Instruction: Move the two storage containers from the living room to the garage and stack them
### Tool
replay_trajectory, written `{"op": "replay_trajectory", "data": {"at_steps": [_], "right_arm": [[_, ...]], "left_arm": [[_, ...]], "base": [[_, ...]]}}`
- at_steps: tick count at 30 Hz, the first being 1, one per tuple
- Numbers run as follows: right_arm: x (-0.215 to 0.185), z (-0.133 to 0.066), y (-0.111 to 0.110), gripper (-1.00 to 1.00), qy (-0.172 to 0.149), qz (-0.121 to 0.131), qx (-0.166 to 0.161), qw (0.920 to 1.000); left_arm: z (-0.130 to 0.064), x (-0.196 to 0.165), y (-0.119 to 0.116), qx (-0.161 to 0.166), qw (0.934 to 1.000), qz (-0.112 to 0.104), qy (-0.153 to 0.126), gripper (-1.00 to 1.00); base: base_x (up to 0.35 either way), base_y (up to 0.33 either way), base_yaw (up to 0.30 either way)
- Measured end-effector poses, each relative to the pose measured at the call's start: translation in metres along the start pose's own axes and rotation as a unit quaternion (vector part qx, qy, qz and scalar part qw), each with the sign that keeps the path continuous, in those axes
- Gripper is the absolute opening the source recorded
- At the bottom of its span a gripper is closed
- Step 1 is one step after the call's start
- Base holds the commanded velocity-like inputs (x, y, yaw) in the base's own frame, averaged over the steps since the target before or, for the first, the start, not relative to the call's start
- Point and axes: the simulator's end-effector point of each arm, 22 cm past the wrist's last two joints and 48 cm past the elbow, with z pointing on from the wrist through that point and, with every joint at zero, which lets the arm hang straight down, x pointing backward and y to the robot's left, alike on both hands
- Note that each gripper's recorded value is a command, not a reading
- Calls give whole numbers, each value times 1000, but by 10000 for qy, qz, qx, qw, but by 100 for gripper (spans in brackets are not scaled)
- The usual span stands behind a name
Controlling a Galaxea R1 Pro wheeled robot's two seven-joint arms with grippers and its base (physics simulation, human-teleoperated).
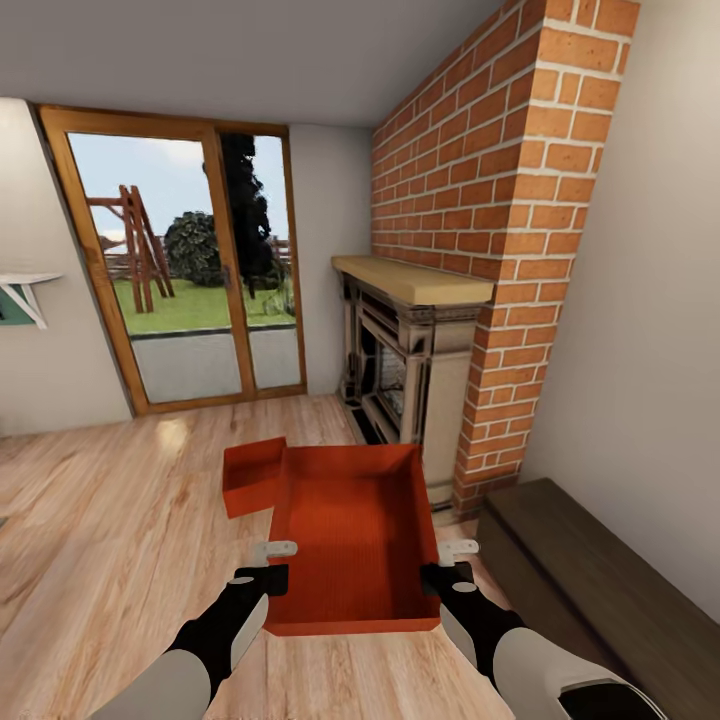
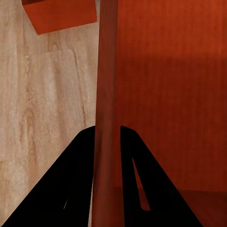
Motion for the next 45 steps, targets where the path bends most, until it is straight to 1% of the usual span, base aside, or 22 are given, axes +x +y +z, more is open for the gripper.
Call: {"op": "replay_trajectory", "data": {"at_steps": [45], "right_arm": [[-9,-4,-1,-100,-80,3,4,10000]], "left_arm": [[-4,-8,0,13,10000,4,-82,-100]], "base": [[0,0,271]]}}
